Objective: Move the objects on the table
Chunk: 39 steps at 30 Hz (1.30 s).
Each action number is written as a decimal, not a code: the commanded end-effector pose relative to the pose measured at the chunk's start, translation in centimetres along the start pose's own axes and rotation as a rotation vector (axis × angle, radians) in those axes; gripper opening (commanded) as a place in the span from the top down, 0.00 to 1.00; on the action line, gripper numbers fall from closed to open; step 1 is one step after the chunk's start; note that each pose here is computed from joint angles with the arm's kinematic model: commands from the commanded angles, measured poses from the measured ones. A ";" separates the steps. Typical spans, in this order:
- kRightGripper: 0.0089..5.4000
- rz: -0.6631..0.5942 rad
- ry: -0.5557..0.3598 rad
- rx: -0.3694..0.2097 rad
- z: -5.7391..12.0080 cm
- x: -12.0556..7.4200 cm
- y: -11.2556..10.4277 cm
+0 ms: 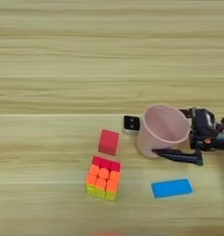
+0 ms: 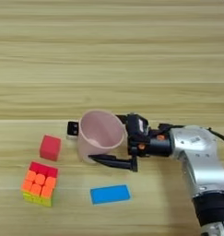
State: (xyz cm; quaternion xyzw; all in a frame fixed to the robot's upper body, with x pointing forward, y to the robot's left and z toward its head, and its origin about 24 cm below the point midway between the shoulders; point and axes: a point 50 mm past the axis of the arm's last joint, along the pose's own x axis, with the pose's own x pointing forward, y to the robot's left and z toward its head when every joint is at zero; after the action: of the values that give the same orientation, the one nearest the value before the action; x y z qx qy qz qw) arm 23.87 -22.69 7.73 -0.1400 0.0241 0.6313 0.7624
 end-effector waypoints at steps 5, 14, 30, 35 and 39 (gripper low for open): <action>0.20 -0.165 -0.008 -0.185 4.4 -2.3 -3.8; 0.20 -0.288 0.020 -0.194 4.6 -3.4 -5.7; 0.20 -0.393 0.146 -0.072 0.8 -5.2 -7.2; 0.20 -0.409 0.148 -0.057 0.3 -5.4 -7.4; 0.20 -0.416 0.159 -0.046 -0.1 -5.5 -7.4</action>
State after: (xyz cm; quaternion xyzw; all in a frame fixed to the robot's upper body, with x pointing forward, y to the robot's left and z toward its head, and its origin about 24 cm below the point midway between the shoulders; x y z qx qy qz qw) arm 28.28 -28.38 6.46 -0.1558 0.0888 0.4777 0.8600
